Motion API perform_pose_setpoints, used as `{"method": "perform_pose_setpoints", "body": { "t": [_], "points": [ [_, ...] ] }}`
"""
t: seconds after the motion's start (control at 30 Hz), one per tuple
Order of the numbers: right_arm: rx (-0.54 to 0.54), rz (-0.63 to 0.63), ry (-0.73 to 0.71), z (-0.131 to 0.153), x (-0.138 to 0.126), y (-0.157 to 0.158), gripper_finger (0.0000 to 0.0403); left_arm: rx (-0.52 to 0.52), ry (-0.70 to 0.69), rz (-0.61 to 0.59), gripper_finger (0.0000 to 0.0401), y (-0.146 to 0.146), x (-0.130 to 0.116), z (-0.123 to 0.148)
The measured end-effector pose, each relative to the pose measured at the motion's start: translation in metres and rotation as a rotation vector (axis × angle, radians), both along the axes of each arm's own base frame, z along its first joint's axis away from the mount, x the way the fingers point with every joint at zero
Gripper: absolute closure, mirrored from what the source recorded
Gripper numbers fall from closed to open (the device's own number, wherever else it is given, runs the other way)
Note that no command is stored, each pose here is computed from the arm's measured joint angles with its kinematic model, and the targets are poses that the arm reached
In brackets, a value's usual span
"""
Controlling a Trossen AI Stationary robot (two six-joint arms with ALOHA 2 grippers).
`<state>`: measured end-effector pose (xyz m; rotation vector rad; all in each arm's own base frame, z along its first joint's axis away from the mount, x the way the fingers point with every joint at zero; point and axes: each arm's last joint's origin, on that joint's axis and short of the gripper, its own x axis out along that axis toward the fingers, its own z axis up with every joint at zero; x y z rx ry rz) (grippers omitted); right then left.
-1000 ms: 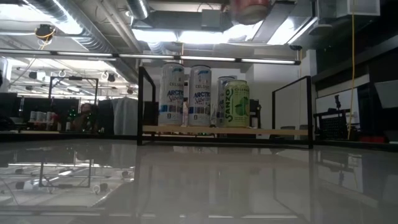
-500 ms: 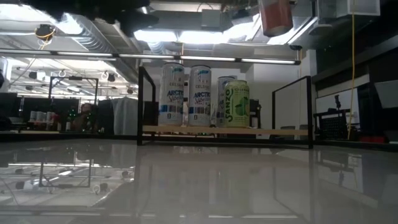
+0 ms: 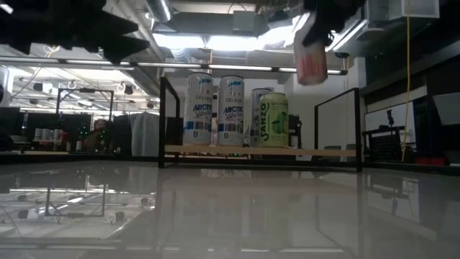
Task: Place canned beverage on shelf
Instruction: Put the yellow-white soda can on the shelf
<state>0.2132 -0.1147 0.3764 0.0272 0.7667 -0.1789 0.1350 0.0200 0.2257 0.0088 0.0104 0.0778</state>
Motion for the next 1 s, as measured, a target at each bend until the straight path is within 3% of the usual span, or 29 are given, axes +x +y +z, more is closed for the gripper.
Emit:
{"method": "perform_pose_setpoints", "body": {
  "t": [0.37, 0.73, 1.0],
  "points": [
    [0.072, -0.040, -0.064, -0.064, -0.006, -0.030, 0.0111, 0.004, -0.044, 0.001, 0.0109, -0.003, -0.017, -0.027],
    [0.086, -0.059, -0.089, -0.086, -0.004, -0.031, 0.0111, 0.008, -0.076, -0.001, 0.0109, -0.005, -0.028, -0.051],
    [0.126, -0.089, -0.076, -0.109, -0.005, -0.030, 0.0111, -0.002, -0.083, -0.006, 0.0109, -0.005, -0.030, -0.051]
  ]
}}
